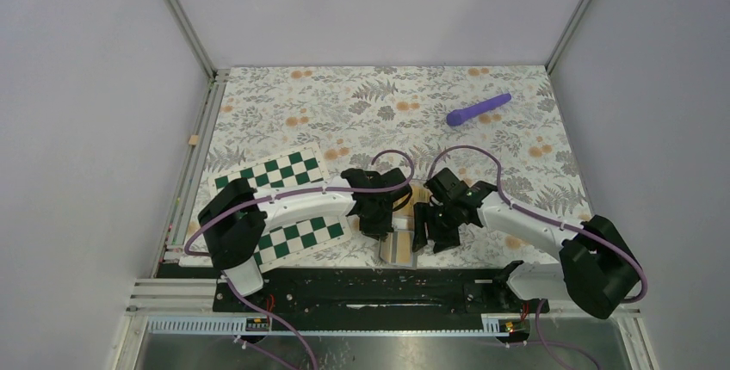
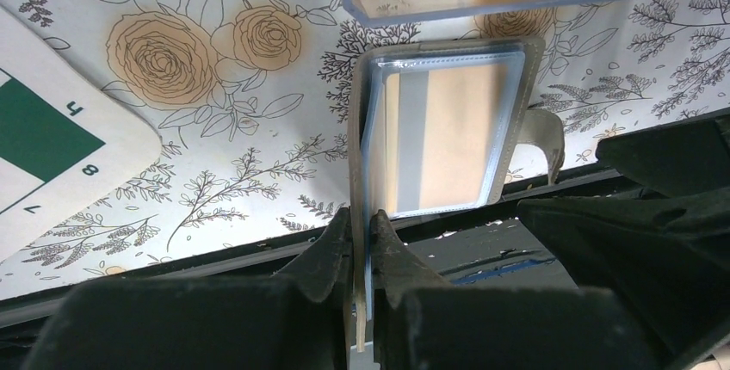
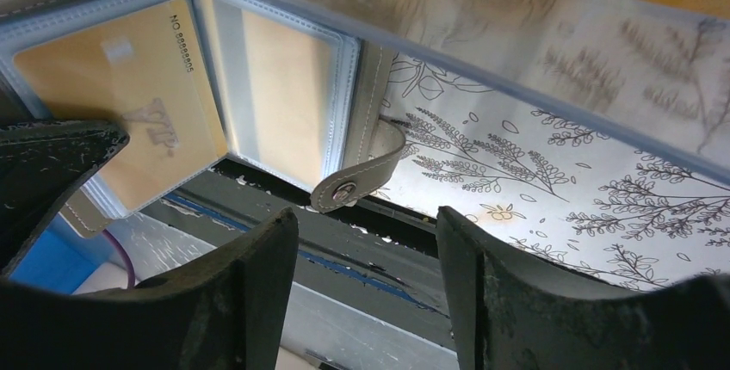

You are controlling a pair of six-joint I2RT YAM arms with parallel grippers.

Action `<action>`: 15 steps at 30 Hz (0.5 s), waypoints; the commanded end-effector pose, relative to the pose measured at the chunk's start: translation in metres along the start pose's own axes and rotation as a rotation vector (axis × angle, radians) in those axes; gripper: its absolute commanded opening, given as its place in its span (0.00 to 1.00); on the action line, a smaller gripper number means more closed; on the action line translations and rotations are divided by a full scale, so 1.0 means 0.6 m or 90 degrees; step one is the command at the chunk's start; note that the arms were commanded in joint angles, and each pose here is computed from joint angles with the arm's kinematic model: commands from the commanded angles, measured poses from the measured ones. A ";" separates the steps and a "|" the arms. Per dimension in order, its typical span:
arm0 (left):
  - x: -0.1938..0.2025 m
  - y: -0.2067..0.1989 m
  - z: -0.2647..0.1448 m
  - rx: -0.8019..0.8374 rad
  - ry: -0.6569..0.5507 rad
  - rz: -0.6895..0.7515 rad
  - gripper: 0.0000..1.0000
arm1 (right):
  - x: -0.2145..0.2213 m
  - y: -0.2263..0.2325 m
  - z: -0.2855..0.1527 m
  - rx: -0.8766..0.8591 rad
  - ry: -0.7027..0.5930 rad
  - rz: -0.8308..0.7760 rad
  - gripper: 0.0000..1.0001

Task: Put the credit cards into the card holder
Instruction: Close the card holder at the corner of the board.

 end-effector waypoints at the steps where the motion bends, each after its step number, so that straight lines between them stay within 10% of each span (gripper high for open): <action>1: -0.005 -0.009 -0.007 -0.003 -0.013 0.007 0.00 | -0.012 0.014 -0.009 0.003 -0.014 -0.028 0.66; 6: -0.006 -0.010 -0.010 -0.004 -0.014 0.009 0.06 | -0.023 0.007 -0.005 0.060 -0.017 -0.033 0.44; 11: -0.007 -0.019 -0.012 0.007 -0.012 0.016 0.17 | -0.027 0.009 -0.009 0.062 -0.029 -0.033 0.02; 15: -0.006 -0.044 -0.018 0.057 0.008 0.038 0.39 | -0.022 0.008 -0.010 0.054 -0.032 -0.030 0.00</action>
Point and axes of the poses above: each gripper's point midway between its finger pads, its own z axis out along the fingers, its own y axis along the line the jaws close on, x = y × z, the point moved 7 cm from there along -z, back along the fingers, and after that the axes turned 6 degrees about -z, right-handed, at the moved point
